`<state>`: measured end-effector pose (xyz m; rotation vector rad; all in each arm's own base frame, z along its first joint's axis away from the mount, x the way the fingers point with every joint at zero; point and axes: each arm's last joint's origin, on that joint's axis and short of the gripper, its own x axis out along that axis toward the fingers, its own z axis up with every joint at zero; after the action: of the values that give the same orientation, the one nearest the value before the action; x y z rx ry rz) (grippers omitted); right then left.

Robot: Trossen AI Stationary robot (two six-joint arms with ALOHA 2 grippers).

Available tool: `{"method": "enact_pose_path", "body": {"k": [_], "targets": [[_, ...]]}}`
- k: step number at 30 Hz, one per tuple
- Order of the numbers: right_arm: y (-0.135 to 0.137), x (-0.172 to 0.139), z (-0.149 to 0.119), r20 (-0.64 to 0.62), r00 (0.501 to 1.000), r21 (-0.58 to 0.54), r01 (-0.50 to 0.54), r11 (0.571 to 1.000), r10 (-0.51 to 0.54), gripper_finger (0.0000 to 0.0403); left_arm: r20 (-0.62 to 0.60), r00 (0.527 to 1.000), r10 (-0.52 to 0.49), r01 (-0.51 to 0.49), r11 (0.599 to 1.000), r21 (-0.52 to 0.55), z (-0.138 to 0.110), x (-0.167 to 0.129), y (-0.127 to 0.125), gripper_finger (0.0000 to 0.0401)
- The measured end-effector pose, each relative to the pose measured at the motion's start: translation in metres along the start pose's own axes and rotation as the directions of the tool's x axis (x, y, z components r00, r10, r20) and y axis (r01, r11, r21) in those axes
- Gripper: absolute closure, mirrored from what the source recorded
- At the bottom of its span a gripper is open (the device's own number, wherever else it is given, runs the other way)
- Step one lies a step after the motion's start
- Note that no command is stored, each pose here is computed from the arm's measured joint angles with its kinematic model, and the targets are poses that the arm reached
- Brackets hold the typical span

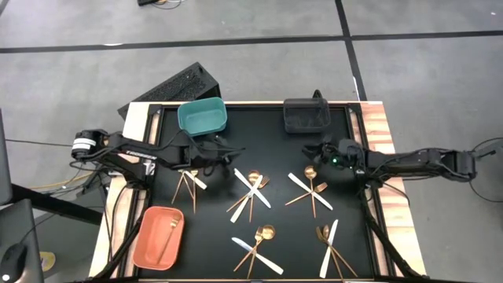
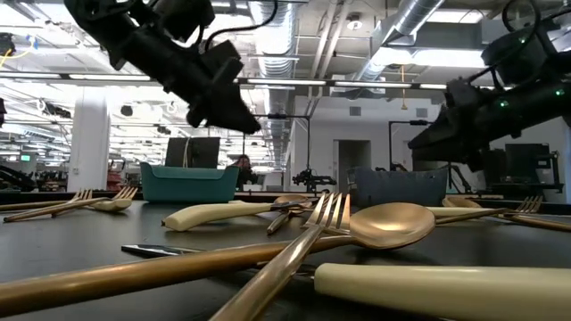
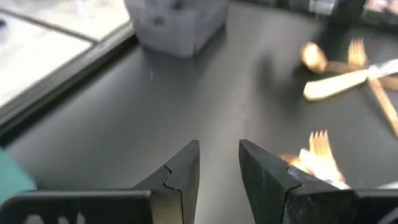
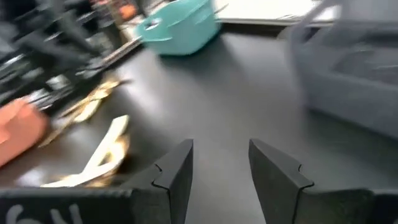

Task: Sort silverware by color (type)
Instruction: Put the gold spoon into the green bin

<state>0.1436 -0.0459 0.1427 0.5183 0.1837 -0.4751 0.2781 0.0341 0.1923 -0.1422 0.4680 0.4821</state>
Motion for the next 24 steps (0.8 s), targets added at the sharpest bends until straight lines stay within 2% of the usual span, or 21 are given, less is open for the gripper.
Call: {"method": "enact_pose_path", "body": {"k": [4,8,14,18,24], "targets": [[0.021,0.007,0.006,-0.037,0.996,-0.013,-0.083,0.996,0.082,0.0228,0.070,0.997,-0.031,0.029,0.999,0.030,0.003,0.008,-0.004,0.0298],[0.042,0.020,0.012,-0.073,0.992,-0.058,-0.112,0.992,0.107,0.0228,0.112,0.990,-0.086,0.082,0.996,0.042,0.002,0.017,-0.009,0.0298],[0.057,0.033,0.018,-0.070,0.995,-0.096,-0.082,0.992,0.075,0.0228,0.039,0.976,-0.213,0.214,0.977,-0.025,-0.018,0.039,-0.014,0.0296],[0.058,0.034,0.016,-0.079,0.994,-0.100,-0.079,0.992,0.071,0.0228,-0.031,0.974,-0.225,0.224,0.974,-0.042,-0.033,0.050,-0.015,0.0283],[0.057,0.034,0.014,-0.101,0.993,-0.106,-0.070,0.992,0.059,0.0228,-0.039,0.941,-0.337,0.335,0.941,-0.057,-0.039,0.060,-0.014,0.0253]]}}
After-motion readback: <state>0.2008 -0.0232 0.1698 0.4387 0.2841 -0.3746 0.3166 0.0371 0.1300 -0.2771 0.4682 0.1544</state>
